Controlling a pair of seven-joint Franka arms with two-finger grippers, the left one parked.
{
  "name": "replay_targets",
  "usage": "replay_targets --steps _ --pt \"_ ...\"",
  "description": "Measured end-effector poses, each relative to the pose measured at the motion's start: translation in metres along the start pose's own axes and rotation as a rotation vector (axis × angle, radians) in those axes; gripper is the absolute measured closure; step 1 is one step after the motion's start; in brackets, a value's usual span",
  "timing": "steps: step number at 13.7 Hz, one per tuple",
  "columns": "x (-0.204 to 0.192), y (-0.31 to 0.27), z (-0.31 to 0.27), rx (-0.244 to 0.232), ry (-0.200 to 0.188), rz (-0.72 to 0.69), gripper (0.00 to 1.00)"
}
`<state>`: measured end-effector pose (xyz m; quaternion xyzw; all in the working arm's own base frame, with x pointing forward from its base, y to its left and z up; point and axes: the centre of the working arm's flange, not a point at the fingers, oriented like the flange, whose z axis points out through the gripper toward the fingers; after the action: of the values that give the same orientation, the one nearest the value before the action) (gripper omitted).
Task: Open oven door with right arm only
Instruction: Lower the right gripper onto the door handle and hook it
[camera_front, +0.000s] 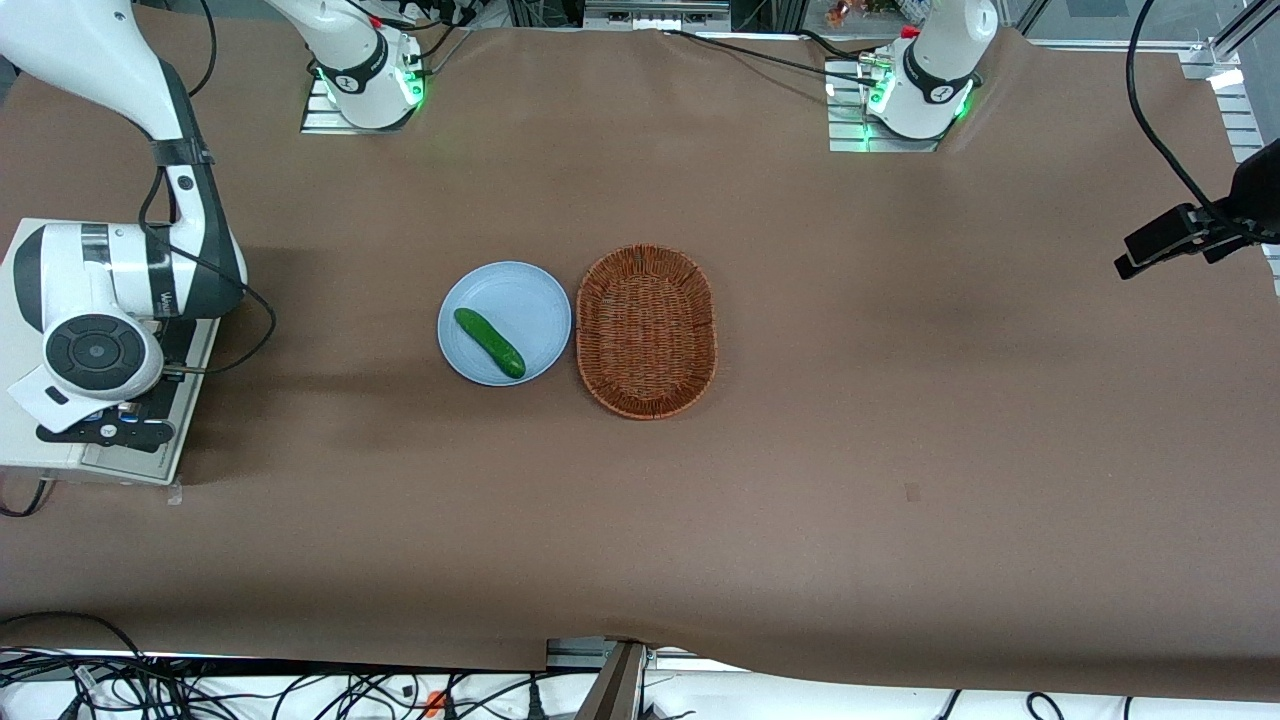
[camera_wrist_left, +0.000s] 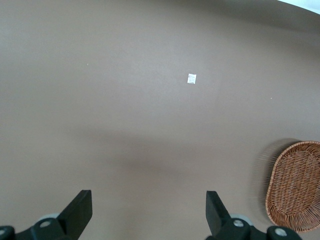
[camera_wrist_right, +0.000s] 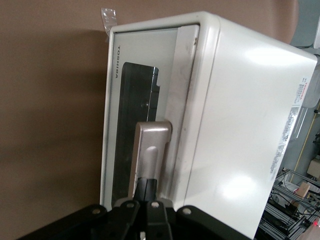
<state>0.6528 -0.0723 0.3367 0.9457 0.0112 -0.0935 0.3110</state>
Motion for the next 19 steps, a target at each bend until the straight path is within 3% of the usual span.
replay_targets --steps 16,19 --pt "0.002 -0.019 -0.006 -0.018 0.008 0.036 0.99" --pt "0.002 -0.025 -0.008 -0.005 0.009 0.034 0.99"
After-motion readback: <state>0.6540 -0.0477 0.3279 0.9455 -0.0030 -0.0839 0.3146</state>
